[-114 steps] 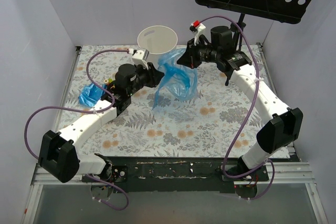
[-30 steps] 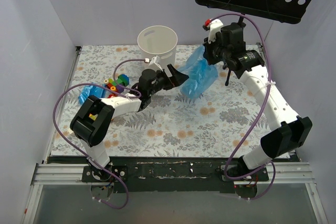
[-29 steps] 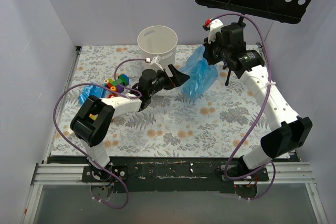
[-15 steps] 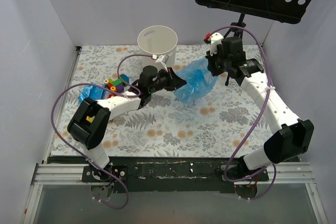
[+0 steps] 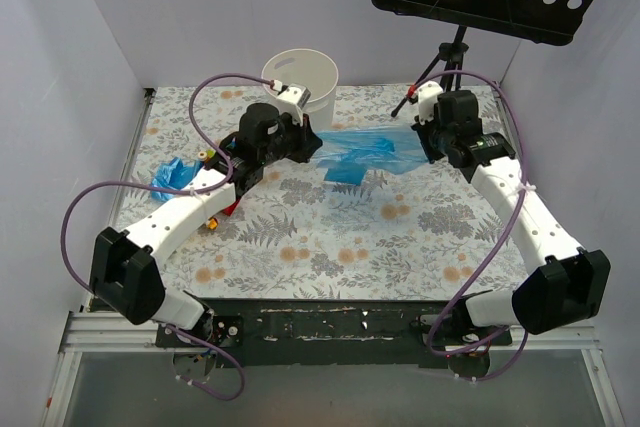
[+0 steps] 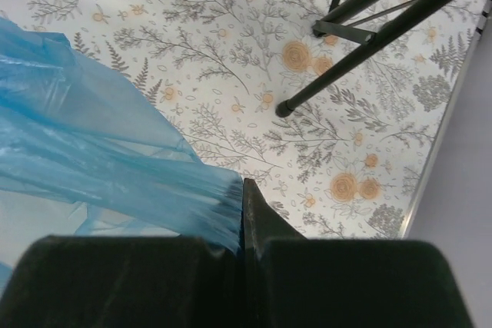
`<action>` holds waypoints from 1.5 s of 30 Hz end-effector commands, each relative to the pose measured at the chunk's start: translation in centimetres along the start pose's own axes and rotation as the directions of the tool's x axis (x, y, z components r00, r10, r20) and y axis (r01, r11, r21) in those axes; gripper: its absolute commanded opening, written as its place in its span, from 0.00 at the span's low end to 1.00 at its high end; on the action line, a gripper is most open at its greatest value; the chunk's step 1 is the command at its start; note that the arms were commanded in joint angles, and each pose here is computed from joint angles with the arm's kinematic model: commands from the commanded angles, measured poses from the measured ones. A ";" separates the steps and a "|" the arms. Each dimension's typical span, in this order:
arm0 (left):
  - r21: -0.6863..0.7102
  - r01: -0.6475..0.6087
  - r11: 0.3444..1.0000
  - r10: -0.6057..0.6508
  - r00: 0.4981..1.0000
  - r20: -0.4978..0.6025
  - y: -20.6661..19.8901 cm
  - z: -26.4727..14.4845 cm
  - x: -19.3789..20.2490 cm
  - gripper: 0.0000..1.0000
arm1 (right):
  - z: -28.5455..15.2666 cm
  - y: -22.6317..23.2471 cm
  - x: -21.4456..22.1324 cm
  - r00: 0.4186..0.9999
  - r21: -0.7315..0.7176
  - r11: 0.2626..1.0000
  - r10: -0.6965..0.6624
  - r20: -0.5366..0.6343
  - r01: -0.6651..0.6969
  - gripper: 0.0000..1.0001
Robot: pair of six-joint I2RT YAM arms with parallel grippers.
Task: Put the trash bags into the trash bin
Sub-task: Unfold the trash bag at the center of the board.
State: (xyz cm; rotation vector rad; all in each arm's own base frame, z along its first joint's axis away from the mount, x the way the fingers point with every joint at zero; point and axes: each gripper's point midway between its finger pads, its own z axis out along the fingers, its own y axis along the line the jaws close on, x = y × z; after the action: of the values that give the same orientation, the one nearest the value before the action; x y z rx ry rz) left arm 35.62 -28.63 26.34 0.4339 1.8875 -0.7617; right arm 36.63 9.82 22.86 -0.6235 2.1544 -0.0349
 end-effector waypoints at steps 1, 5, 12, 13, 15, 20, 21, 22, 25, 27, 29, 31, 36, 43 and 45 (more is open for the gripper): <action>-0.189 -0.143 0.972 0.133 0.989 -0.064 3.9 -0.8 -0.5 0.00 | -1.4 -3.5 -1.1 0.998 0.180 0.983 -0.049 0.042 0.040 0.01; -0.335 -0.237 0.912 0.210 0.971 -0.114 7.2 -1.0 -1.2 0.00 | -2.2 -5.1 -1.5 0.995 0.255 0.965 -0.085 0.054 0.068 0.01; -0.379 -0.285 0.880 0.274 0.958 -0.085 9.3 -2.2 -3.6 0.00 | -2.4 -6.2 0.3 0.997 0.293 0.954 -0.079 0.020 0.069 0.01; -0.363 -0.298 0.883 0.289 0.954 -0.082 9.1 -2.3 -3.7 0.00 | -2.5 -6.4 0.6 0.997 0.297 0.953 -0.074 0.015 0.066 0.01; -0.286 -0.372 0.883 0.368 0.927 -0.072 8.2 -2.5 -4.2 0.00 | -2.7 -6.7 1.1 0.998 0.304 0.951 -0.067 0.010 0.061 0.01; -0.157 -0.646 0.747 0.658 0.752 0.037 6.0 -4.3 -5.4 0.00 | -3.3 -6.7 3.3 0.998 0.312 0.948 -0.055 -0.011 0.056 0.01; -0.155 -0.681 0.716 0.694 0.719 0.049 6.0 -4.5 -5.5 0.00 | -3.4 -6.7 3.8 0.999 0.314 0.948 -0.052 -0.016 0.054 0.01; -0.149 -0.712 0.686 0.725 0.687 0.054 6.1 -4.7 -5.5 0.00 | -3.4 -6.7 4.2 0.998 0.314 0.948 -0.050 -0.022 0.055 0.01; -0.119 -0.766 0.631 0.776 0.626 0.078 5.8 -5.0 -5.4 0.00 | -3.5 -6.8 4.6 0.999 0.317 0.947 -0.046 -0.027 0.052 0.01; -0.088 -0.806 0.585 0.810 0.576 0.110 5.1 -5.2 -5.2 0.00 | -3.5 -6.8 4.5 0.999 0.318 0.947 -0.046 -0.025 0.052 0.01; -0.079 -0.821 0.565 0.821 0.551 0.146 4.4 -5.4 -5.3 0.00 | -3.6 -6.9 4.3 0.999 0.320 0.946 -0.046 -0.020 0.050 0.01; -0.106 -0.805 0.584 0.806 0.559 0.197 3.7 -5.6 -6.8 0.00 | -4.1 -7.6 2.2 0.999 0.334 0.942 -0.047 0.019 0.038 0.01; -0.047 -0.608 0.793 0.608 0.785 0.117 3.7 -4.6 -7.4 0.00 | -6.8 -10.6 -6.9 0.980 0.392 0.920 -0.057 0.191 -0.023 0.01; -0.055 -0.378 0.924 0.380 0.925 0.022 3.9 -5.1 -5.9 0.00 | -9.4 3.0 -8.5 0.931 -0.355 0.901 -0.123 0.343 0.250 0.85; -0.110 -0.321 0.941 0.327 0.944 0.041 4.5 -5.5 -6.1 0.00 | -9.9 4.1 -8.4 0.945 -0.484 0.859 0.001 0.326 0.166 0.89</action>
State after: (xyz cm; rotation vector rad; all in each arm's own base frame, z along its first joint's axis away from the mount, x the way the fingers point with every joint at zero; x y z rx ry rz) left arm 37.41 -23.83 33.03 0.8447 1.5821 -0.4541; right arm 38.70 9.71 38.12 -0.6462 1.7478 0.0283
